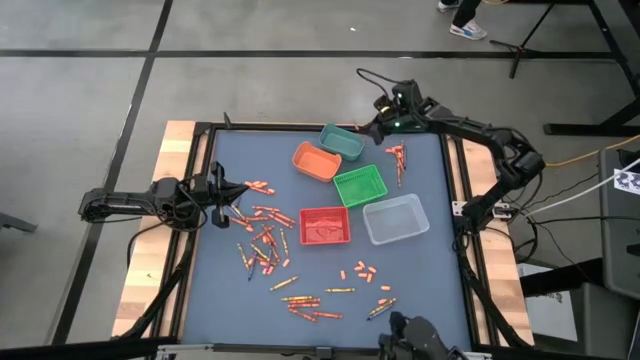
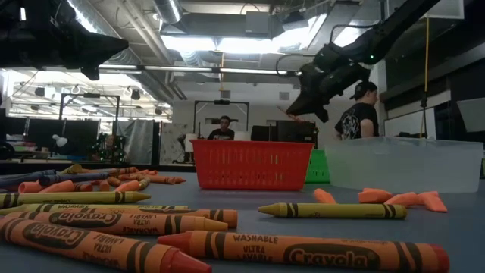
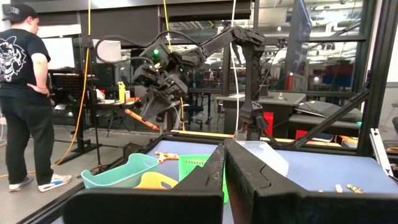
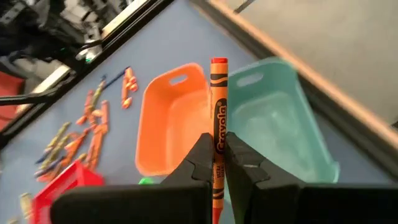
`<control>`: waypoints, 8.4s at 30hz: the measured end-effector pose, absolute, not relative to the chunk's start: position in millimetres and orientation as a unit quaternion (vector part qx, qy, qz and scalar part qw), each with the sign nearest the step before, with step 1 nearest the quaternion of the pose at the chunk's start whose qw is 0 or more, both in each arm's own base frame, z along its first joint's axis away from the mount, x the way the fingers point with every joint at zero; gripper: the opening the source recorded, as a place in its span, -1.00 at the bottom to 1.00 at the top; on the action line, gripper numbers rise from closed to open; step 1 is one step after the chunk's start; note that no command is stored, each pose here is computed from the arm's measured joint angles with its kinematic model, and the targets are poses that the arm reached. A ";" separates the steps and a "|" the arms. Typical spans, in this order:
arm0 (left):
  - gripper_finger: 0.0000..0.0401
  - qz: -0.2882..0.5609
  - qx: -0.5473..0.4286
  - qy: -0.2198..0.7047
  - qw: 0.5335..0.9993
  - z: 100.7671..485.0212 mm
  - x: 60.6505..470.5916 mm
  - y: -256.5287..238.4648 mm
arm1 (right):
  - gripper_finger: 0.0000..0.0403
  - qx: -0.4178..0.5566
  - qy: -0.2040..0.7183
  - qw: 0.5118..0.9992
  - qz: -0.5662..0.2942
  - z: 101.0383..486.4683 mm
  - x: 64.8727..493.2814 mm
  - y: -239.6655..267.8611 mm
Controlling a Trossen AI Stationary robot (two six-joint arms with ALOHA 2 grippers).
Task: Sort crayons
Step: Put the red orange crayon into the blue bin, then put the blue crayon into the green bin
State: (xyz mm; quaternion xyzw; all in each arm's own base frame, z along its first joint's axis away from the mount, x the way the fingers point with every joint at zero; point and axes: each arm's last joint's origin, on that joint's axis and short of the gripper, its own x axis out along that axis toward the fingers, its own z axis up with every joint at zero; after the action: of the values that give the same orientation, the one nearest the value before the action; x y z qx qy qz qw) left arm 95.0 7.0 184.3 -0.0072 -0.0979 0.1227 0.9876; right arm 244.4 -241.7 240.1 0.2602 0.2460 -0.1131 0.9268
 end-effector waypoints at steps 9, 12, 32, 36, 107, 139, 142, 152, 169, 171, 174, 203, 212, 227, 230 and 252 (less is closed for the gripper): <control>-1.00 0.123 -0.007 -0.098 0.988 184.3 95.0 7.0 | -0.91 0.156 0.209 0.956 -0.132 241.7 272.0 -236.4; -1.00 0.123 -0.007 -0.098 0.988 184.3 95.0 7.0 | -0.91 0.152 0.204 0.958 -0.133 233.9 276.9 -241.1; -1.00 0.123 -0.007 -0.098 0.988 184.3 95.0 7.0 | -0.79 0.163 0.247 0.938 -0.181 190.6 287.4 -254.5; -1.00 0.123 -0.007 -0.098 0.988 184.3 94.9 7.0 | -0.58 0.168 0.254 0.935 -0.180 189.3 286.8 -253.8; -1.00 0.122 -0.008 -0.098 0.988 184.3 94.9 7.0 | -0.40 0.189 0.570 0.697 -0.392 143.9 182.5 -186.3; -1.00 0.122 -0.008 -0.098 0.988 184.3 95.0 7.0 | -0.95 0.186 0.570 0.696 -0.395 137.3 179.3 -183.5; -1.00 0.122 -0.008 -0.098 0.988 184.3 95.0 7.0 | -0.95 0.183 0.569 0.698 -0.395 141.3 181.8 -186.1; -1.00 0.122 -0.008 -0.098 0.988 184.3 95.0 7.0 | -1.00 0.164 0.552 0.706 -0.412 180.1 198.2 -203.6; -1.00 0.122 -0.009 -0.098 0.988 184.3 94.9 7.0 | -0.99 0.168 0.455 0.802 -0.349 211.9 222.6 -218.9; -1.00 0.122 -0.009 -0.098 0.988 184.3 94.9 7.0 | -0.99 0.156 0.469 0.785 -0.374 210.9 219.8 -219.1; -1.00 0.122 -0.009 -0.098 0.988 184.3 95.0 7.0 | -0.99 0.152 0.493 0.763 -0.389 205.6 216.9 -219.3; -1.00 0.122 -0.009 -0.098 0.988 184.3 95.0 7.0 | -0.41 0.223 0.554 0.705 -0.382 150.8 200.8 -250.5; -1.00 0.122 -0.008 -0.098 0.988 184.3 94.9 7.0 | -0.42 0.223 0.554 0.705 -0.382 150.9 201.0 -250.3; -1.00 0.122 -0.009 -0.098 0.988 184.3 94.9 7.0 | -0.42 0.230 0.573 0.692 -0.374 132.9 204.0 -253.5; -1.00 0.122 -0.008 -0.098 0.988 184.3 95.0 7.0 | -0.50 0.230 0.573 0.692 -0.374 132.4 203.9 -253.5; -1.00 0.122 -0.008 -0.098 0.988 184.3 95.0 7.0 | -0.92 0.221 0.605 0.678 -0.353 153.0 209.4 -261.6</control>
State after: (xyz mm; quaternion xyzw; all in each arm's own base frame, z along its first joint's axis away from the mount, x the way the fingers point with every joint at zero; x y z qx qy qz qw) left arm 95.0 7.0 184.3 -0.0085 -0.0982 0.1223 0.9876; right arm 209.4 -261.6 153.0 0.2206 0.6054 -0.3529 0.6784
